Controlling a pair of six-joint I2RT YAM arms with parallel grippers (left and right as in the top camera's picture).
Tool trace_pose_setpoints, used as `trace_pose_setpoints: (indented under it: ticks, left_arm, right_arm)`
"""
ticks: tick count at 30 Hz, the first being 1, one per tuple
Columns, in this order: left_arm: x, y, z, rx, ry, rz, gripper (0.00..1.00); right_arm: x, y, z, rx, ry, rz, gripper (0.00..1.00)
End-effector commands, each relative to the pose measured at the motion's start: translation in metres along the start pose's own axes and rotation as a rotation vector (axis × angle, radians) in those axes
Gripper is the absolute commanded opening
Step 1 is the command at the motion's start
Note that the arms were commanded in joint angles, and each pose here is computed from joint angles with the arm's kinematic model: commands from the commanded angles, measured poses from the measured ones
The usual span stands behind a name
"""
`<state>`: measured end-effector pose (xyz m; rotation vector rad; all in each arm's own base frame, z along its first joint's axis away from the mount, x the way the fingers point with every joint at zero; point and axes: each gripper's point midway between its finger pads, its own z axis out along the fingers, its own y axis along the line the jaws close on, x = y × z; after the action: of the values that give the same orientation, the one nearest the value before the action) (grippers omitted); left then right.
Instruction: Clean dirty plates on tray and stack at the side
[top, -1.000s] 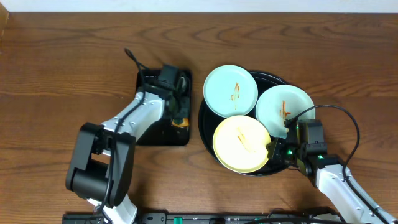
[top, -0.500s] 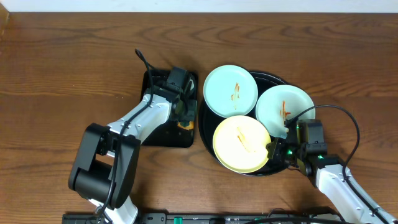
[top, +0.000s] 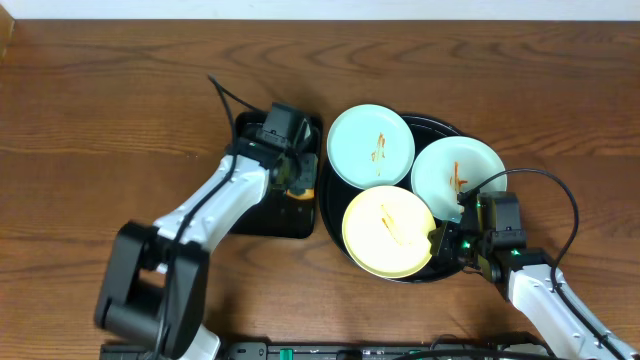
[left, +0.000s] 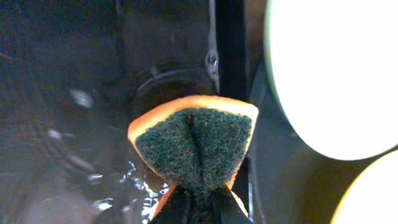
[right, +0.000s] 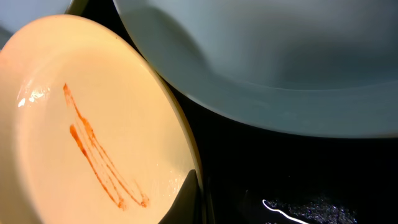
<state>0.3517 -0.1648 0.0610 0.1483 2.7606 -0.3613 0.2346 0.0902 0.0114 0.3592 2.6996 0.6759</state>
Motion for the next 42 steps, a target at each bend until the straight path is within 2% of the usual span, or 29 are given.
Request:
trace_pose_setpoints:
  ticks: [1,13,17,28,42]
  left_arm:
    - [-0.018,0.002,-0.025,-0.030,-0.093,0.003,0.08]
    - [-0.024,0.006,-0.035,-0.058,-0.130,0.004,0.08]
    - [-0.042,0.015,-0.041,-0.125,-0.212,0.043,0.08]
    - [-0.092,0.012,-0.089,-0.175,-0.473,0.110,0.08]
    - [-0.094,0.010,-0.099,-0.172,-0.496,0.118,0.07]
  right_arm:
    - [0.004,0.002,0.001,-0.003,0.011,-0.001,0.01]
    - [0.004,0.002,0.001,-0.001,0.014,0.000,0.01]
    - [0.004,0.002,0.001,-0.001,0.014,0.000,0.01]
    - [0.004,0.002,0.001,-0.001,0.014,-0.004,0.01]
    - [0.004,0.002,0.001,-0.001,0.014,-0.004,0.01]
